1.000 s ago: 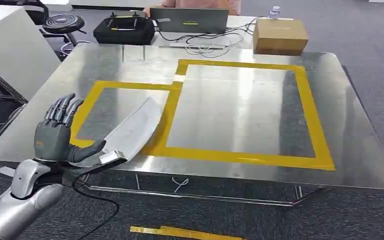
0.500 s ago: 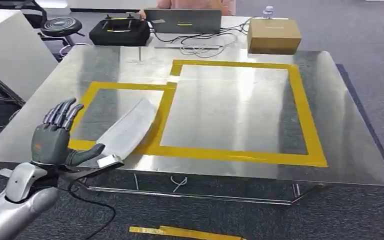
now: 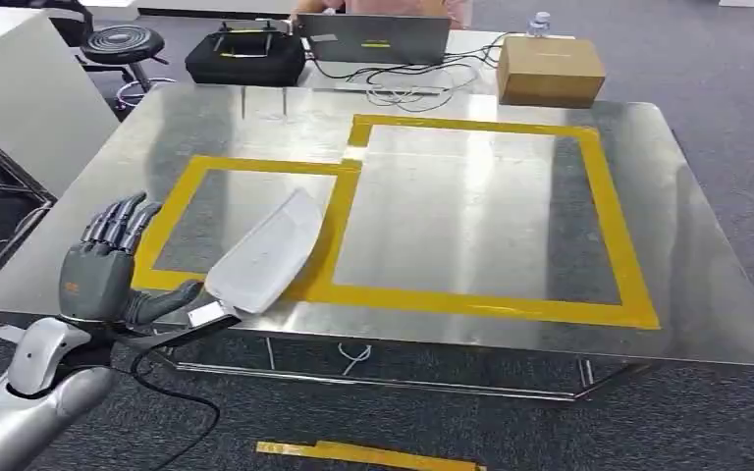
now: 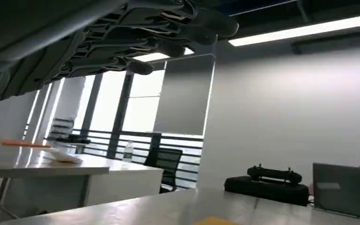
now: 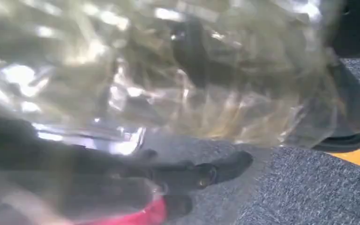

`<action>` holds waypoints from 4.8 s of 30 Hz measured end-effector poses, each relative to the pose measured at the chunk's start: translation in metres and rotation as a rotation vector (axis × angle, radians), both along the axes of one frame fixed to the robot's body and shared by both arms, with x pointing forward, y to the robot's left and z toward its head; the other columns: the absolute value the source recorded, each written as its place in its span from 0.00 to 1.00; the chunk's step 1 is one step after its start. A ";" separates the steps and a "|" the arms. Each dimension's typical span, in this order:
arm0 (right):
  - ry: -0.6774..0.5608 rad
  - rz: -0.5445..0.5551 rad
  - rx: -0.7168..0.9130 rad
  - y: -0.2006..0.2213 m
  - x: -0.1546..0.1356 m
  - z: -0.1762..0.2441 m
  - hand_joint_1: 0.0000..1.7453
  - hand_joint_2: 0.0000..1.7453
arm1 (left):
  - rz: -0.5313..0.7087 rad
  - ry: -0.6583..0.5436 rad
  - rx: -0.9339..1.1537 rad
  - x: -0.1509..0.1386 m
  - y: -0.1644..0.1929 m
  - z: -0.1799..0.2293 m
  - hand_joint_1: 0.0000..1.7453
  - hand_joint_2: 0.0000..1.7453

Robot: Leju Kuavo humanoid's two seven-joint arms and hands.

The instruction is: Take the parts from the cabinet and place them on the table.

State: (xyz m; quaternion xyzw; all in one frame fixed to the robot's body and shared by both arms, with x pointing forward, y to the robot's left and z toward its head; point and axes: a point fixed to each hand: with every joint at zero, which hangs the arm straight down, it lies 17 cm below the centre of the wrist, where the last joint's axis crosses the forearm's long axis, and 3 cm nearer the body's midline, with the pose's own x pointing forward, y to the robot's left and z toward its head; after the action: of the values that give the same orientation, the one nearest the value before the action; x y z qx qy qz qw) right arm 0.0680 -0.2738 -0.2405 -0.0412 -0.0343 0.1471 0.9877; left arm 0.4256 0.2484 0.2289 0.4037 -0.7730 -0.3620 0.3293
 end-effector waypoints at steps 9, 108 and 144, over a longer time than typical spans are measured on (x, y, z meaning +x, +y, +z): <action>0.003 -0.004 0.007 0.002 0.001 0.000 0.00 0.00 | -0.002 0.008 0.016 0.002 0.001 0.001 0.00 0.00; 0.047 -0.180 0.058 0.009 -0.011 0.006 0.00 0.00 | 0.001 0.143 0.033 0.010 -0.012 -0.023 0.00 0.00; 0.102 -0.350 0.032 -0.002 -0.031 0.008 0.00 0.00 | 0.103 0.593 0.009 -0.048 -0.003 -0.197 0.00 0.00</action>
State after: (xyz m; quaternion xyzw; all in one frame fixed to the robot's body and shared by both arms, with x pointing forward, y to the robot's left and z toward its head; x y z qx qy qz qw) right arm 0.0371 -0.2755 -0.2328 -0.0231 0.0214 -0.0257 0.9992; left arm 0.3780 0.2452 0.0315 0.3208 -0.6199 -0.4504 0.5567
